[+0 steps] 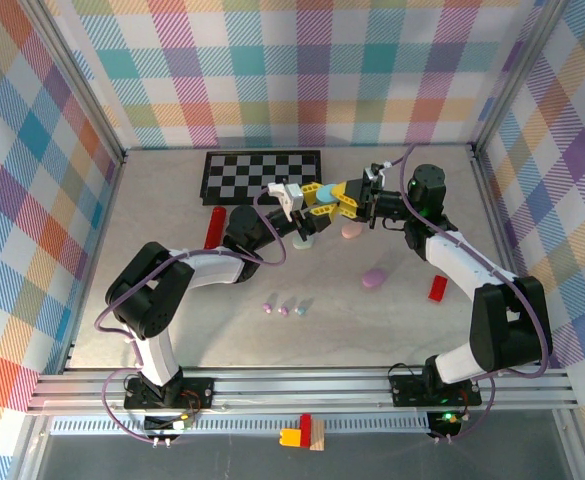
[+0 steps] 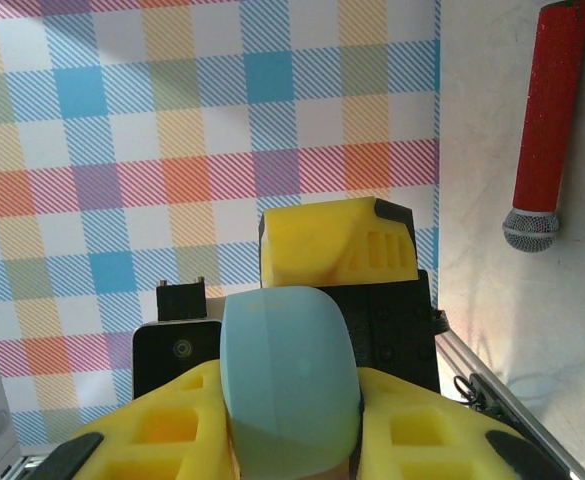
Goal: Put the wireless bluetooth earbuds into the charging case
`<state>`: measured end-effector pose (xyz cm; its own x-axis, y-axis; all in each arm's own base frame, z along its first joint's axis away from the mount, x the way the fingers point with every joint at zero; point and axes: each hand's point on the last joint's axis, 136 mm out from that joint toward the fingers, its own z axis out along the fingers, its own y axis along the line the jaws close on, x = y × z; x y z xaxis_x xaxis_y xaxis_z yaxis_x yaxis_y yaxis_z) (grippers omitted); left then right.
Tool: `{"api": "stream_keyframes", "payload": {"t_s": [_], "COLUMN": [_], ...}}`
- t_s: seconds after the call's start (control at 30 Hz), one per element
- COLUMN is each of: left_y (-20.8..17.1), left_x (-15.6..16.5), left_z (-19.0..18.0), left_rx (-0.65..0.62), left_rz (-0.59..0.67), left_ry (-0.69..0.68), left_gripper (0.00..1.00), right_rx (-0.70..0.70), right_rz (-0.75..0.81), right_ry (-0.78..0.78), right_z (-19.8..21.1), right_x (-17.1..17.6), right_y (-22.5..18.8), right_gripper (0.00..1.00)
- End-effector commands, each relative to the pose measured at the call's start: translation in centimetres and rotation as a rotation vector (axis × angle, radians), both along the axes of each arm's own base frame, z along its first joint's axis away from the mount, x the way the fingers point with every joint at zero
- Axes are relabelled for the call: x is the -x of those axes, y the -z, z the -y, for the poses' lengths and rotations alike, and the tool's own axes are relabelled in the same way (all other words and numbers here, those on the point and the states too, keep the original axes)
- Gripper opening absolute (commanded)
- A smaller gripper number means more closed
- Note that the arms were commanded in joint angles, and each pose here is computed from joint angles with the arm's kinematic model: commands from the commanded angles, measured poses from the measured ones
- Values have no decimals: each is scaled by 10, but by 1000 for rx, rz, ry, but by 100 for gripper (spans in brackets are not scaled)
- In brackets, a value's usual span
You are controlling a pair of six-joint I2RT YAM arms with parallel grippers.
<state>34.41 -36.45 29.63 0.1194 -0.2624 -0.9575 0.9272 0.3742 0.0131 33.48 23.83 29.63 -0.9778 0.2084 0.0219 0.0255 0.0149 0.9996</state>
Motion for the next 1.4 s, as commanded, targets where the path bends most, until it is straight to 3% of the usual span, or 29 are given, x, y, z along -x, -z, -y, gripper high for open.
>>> {"api": "stream_keyframes", "payload": {"t_s": [0.0, 0.2, 0.57, 0.77, 1.03, 1.2, 1.37], "left_y": [-15, -13, -10, -11, -13, -8, -3], "left_x": [11, 13, 14, 15, 23, 28, 37], "left_z": [6, 7, 8, 7, 3, -1, -6], "left_rx": [25, 13, 3, 4, 1, -13, -28], "left_rz": [73, 89, 96, 98, 100, 94, 65], "left_ry": [50, 62, 63, 66, 75, 94, 160], "left_gripper": [51, 52, 45, 38, 36, 36, 36], "right_rx": [-1, -5, -7, -6, 25, 75, 183], "right_rz": [32, 34, 26, 25, 33, 159, 323], "right_ry": [-15, -10, -12, -10, 35, 101, 166], "right_z": [-3, -3, -4, -4, -2, 12, 35], "right_x": [1, 0, 0, 0, -5, -13, -18], "right_y": [-4, -5, -4, -4, 3, 7, 19], "right_gripper": [11, 11, 11, 18, 49, 71, 79]}}
